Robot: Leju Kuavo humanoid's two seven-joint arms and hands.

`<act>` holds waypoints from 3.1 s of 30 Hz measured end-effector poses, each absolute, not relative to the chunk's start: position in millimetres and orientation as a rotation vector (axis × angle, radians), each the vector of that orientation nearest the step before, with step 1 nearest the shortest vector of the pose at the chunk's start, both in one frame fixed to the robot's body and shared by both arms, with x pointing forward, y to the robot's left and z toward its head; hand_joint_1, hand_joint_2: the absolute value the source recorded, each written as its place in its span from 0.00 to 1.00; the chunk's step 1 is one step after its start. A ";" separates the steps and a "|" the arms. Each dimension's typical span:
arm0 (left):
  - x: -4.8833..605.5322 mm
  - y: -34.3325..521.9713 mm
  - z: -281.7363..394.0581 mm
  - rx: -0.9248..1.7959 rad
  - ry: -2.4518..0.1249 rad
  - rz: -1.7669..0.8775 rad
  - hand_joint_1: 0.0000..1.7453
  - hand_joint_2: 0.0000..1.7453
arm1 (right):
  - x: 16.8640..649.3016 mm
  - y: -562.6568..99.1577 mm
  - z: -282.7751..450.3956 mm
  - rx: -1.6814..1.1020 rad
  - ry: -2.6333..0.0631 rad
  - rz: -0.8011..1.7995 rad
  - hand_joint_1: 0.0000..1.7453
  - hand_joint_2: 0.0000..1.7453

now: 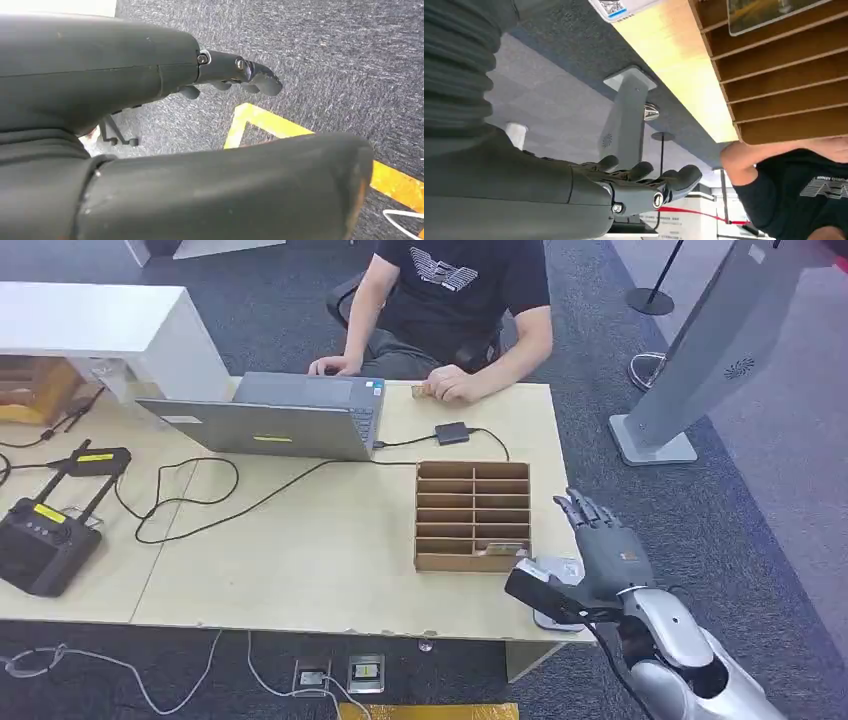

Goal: Pass the card to the sensor for recognition and then transmit it.

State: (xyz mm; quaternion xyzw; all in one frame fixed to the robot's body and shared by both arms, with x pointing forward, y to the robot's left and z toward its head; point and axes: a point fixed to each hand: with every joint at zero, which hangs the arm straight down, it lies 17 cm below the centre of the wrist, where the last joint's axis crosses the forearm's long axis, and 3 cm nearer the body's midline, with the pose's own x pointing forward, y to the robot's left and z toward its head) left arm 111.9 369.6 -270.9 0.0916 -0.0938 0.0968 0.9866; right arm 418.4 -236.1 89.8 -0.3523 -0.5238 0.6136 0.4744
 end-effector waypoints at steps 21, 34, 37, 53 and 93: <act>120.9 367.4 -269.5 0.186 -0.217 0.201 0.00 0.00 | 420.0 -206.9 84.5 -0.909 -1.509 1.466 0.00 1.00; 124.1 362.3 -269.1 0.167 -0.231 0.186 0.00 0.00 | 427.6 -205.7 57.8 -0.882 -1.423 1.454 0.00 1.00; 124.3 361.3 -269.1 0.162 -0.232 0.177 0.00 0.00 | 429.0 -204.7 59.0 -0.884 -1.422 1.452 0.00 1.00; 126.2 363.1 -268.3 0.160 -0.241 0.164 0.00 0.00 | 436.0 -168.3 68.6 -0.897 -1.510 1.558 0.00 1.00; 129.1 371.7 -266.6 0.166 -0.249 0.173 0.00 0.00 | 445.5 -161.7 33.0 -0.836 -1.398 1.607 1.00 1.00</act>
